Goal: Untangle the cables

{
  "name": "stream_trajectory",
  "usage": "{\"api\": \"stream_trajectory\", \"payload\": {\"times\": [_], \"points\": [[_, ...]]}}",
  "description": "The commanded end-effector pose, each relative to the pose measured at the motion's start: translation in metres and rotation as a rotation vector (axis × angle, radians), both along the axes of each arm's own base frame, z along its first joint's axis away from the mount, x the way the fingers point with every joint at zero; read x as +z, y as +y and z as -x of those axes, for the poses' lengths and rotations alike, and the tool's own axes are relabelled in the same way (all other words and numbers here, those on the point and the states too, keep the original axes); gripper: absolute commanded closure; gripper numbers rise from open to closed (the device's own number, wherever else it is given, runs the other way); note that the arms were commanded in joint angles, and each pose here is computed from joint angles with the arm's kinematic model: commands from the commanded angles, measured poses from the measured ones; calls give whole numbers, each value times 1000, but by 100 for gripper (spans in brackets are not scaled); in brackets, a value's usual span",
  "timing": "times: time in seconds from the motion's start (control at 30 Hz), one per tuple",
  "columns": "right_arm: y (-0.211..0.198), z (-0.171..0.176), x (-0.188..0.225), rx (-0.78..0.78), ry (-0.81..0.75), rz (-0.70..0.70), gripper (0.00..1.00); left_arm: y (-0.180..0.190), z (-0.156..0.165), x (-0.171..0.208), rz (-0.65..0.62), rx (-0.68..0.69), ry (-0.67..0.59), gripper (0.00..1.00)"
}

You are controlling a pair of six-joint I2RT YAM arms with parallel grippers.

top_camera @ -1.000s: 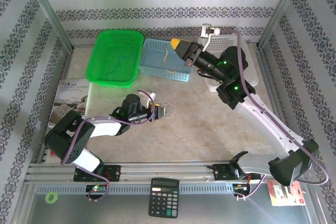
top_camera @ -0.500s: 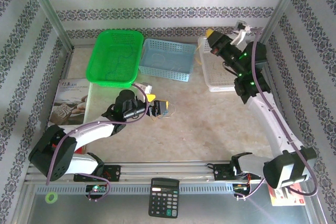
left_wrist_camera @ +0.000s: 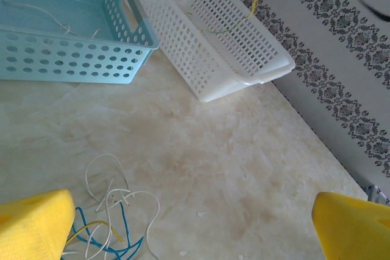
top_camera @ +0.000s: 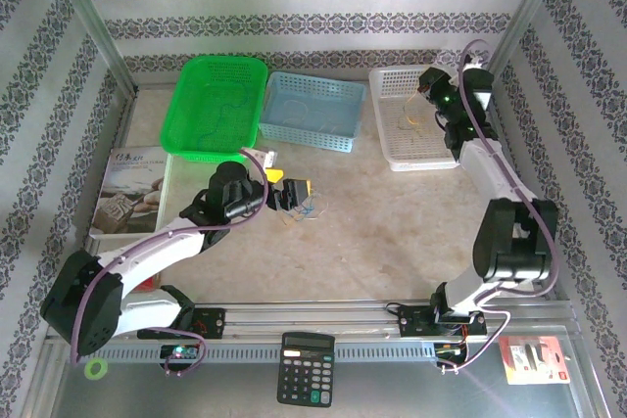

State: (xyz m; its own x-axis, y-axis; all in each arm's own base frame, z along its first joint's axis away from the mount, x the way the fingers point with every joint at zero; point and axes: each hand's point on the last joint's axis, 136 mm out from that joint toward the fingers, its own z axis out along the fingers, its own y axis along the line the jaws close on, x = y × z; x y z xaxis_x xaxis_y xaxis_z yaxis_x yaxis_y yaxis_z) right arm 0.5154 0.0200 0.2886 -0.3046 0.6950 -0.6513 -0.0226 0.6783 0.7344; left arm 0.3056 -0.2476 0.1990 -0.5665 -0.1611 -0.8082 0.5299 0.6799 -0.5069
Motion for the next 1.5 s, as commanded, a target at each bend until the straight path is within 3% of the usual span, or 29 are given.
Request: {"api": "stream_trajectory", "payload": {"times": [0.0, 0.4, 0.47, 0.53, 0.6, 0.8, 1.13, 1.33, 1.47], "points": [[-8, -16, 16, -22, -63, 45, 100, 1, 3, 12, -3, 10, 0, 0], [-11, -47, -57, -2, 96, 87, 100, 7, 5, 20, 0, 35, -3, 0], [-10, -47, -65, 12, 119, 98, 91, 7, 5, 21, 3, 36, -1, 0], [-9, -45, -67, 28, 128, 110, 72, 8, 4, 22, 0, 42, 5, 0], [-7, -42, -62, 40, 117, 119, 62, 8, 5, 22, -3, 43, 10, 0], [1, -30, -28, 72, 50, 126, 57, 9, 3, 26, 10, 61, 12, 0], [65, 26, 10, 201, -48, 119, 56, 29, -7, 16, -11, 198, 59, 0], [140, 81, -14, 359, -36, 178, 55, 40, -12, 6, -24, 268, 116, 0], [184, 122, -59, 465, 33, 243, 55, 51, -17, -6, -26, 319, 179, 0]]}}
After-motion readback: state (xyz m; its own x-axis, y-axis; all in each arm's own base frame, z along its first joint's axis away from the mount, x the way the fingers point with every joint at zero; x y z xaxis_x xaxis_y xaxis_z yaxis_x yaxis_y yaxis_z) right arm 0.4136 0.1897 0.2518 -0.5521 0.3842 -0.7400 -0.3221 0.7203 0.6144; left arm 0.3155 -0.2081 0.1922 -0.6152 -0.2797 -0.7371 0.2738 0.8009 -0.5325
